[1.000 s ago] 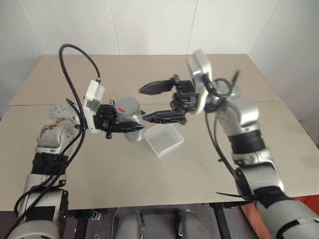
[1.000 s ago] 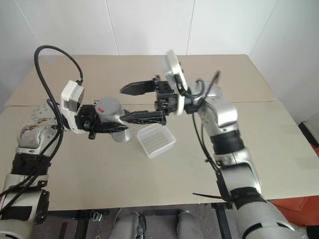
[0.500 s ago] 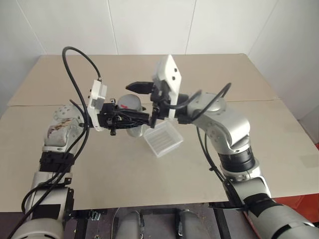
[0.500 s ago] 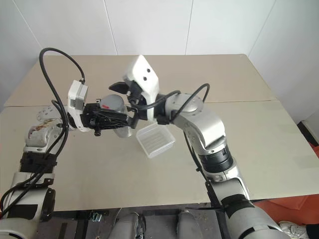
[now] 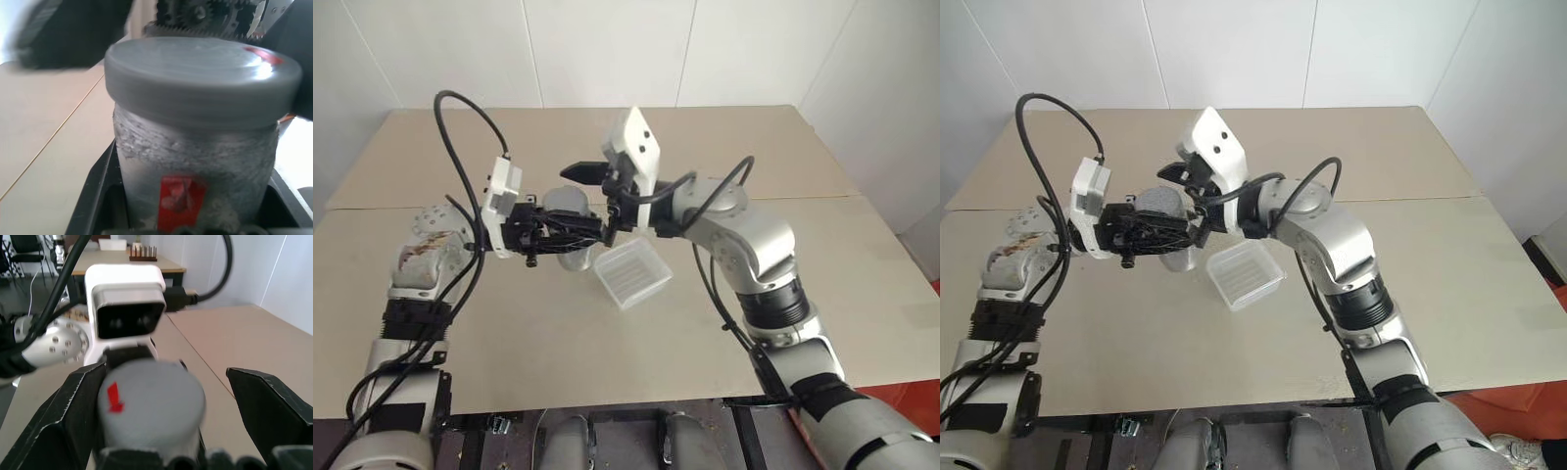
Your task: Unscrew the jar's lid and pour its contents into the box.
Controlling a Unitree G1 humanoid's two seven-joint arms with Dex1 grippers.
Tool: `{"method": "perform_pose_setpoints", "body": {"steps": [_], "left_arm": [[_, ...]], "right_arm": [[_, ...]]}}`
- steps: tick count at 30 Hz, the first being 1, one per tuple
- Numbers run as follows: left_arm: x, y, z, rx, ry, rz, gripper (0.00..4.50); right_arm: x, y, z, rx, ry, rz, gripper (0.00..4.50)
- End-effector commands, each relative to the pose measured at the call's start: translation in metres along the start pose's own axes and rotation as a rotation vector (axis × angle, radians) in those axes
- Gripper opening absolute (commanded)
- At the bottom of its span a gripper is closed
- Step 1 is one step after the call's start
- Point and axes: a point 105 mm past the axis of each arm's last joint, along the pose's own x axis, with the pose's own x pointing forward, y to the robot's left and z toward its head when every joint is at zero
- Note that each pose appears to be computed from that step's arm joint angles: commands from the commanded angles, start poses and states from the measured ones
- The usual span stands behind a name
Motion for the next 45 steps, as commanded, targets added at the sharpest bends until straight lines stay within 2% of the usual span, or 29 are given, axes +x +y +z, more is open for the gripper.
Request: {"method": "perform_pose_setpoints", "body": {"steps": [1, 11, 20, 25, 35, 45], "left_arm": [[-0.009, -0.011, 0.021, 0.083, -0.026, -0.038, 1.92], [-0.013, -0.012, 0.02, 0.075, -0.017, -0.027, 1.92], [0.005, -0.004, 0.016, 0.071, -0.035, -0.047, 1.92], [0.015, -0.001, 0.014, 0.075, -0.048, -0.073, 1.92], [0.02, -0.002, 0.014, 0.084, -0.057, -0.095, 1.92], [0.01, -0.003, 0.015, 0.097, -0.043, -0.073, 1.92]], "right_arm": [[-0.039, -0.039, 0.005, -0.027, -0.01, -0.183, 4.46], [-0.062, -0.046, 0.004, -0.029, -0.017, -0.22, 4.46], [-0.041, 0.009, 0.03, -0.062, -0.122, 0.034, 4.46], [-0.02, 0.021, 0.028, -0.068, -0.118, 0.073, 4.46], [0.002, 0.009, 0.022, -0.079, -0.078, 0.028, 4.46], [-0.016, -0.012, 0.014, -0.057, -0.059, -0.031, 4.46]]}}
